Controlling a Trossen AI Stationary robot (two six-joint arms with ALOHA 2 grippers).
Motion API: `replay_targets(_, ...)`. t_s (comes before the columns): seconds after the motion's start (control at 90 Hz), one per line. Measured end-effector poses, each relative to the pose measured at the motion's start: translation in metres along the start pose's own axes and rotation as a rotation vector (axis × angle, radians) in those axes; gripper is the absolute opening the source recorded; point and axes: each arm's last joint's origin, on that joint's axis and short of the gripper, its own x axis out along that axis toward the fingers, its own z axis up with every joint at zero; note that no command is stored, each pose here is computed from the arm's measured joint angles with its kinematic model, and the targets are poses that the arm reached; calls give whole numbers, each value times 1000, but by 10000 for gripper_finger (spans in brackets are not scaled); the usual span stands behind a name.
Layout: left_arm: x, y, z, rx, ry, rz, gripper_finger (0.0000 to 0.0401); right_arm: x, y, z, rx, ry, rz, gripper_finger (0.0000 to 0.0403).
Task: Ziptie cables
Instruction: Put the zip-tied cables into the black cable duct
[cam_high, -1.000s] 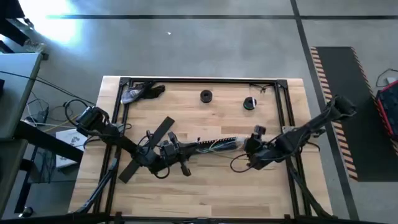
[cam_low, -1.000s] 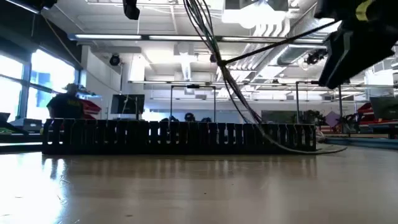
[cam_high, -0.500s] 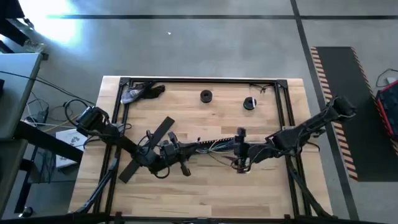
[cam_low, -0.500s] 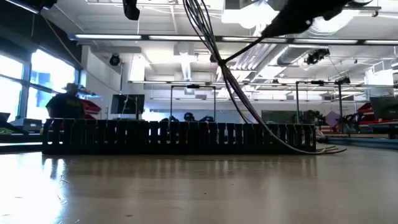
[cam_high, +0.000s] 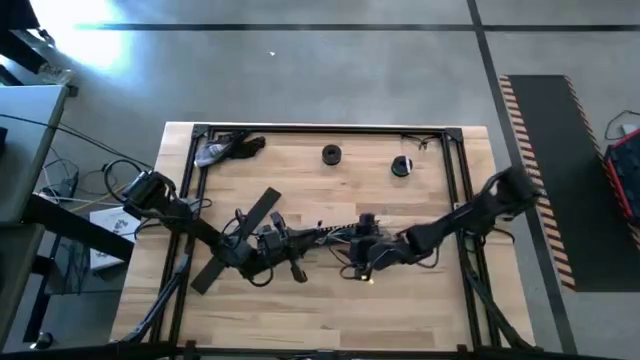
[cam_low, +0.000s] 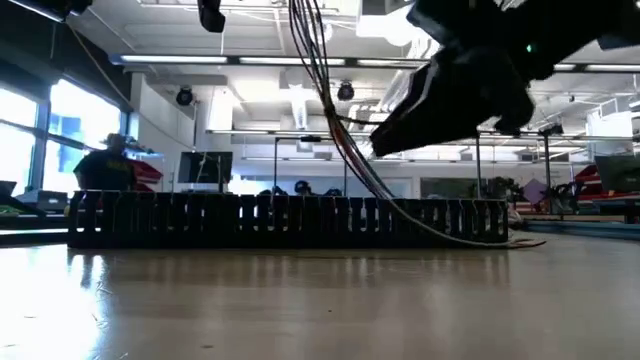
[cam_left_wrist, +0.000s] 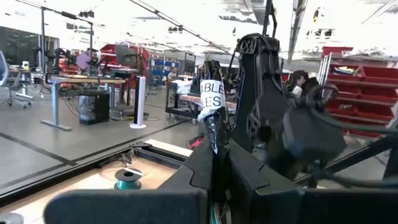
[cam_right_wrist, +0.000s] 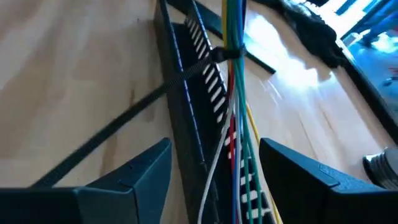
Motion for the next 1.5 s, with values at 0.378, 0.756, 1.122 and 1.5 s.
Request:
replay_targets(0.378, 3, -3, 5, -28, -14, -13, 5, 16, -2, 6, 88, -116, -111, 224)
replay_targets(0.756, 12, -12, 19, -62, -61, -80, 5, 32, -25, 11, 130, -172, 45, 224)
replay_targets(1.122, 17, -20, 32, -66, -107, -154, 5, 37, -39, 15, 220, -211, 5, 147)
replay_targets(1.5, 17, -20, 31, -64, -105, -146, 5, 18, -41, 26, 66, -215, 122, 144)
